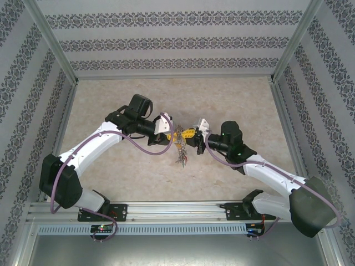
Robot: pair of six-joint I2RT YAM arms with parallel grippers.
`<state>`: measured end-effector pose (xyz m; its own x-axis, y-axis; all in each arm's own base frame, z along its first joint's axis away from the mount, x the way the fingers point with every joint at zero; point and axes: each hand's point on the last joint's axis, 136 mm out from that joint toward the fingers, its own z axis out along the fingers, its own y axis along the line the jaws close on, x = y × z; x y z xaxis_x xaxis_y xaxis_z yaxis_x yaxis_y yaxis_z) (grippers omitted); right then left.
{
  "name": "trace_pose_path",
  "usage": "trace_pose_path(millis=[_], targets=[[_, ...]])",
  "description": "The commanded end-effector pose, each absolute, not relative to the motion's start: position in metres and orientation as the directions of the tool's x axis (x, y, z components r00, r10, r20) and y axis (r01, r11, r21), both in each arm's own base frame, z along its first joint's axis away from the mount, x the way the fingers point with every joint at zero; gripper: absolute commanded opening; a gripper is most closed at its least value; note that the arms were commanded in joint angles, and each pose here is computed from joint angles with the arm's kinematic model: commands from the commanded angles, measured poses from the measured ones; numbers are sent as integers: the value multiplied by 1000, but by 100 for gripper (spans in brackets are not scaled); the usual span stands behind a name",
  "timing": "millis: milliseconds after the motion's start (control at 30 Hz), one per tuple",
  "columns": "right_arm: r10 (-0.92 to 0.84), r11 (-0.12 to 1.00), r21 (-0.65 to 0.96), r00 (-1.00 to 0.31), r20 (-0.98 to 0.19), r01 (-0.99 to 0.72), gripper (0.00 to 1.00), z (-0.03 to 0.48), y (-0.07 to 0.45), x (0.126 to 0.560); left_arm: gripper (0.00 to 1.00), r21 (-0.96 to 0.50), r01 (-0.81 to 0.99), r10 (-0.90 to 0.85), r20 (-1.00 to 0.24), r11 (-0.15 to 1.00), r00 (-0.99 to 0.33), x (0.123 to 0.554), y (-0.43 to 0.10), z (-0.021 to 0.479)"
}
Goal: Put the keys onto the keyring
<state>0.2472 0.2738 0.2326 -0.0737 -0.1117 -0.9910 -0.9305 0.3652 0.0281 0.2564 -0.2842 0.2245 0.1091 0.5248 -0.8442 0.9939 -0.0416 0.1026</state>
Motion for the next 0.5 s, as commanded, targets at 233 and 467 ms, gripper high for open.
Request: trace_pose_path(millis=[233,467], targets=[[-36,296,-36,26,-999,-955,0,259,285,237,33,216,976,477,-859,8,186,262,-262,261],[-54,235,-44,32,-998,-971,0,259,293,232,40,243,970,441,-872,9,214,265,-265,264]])
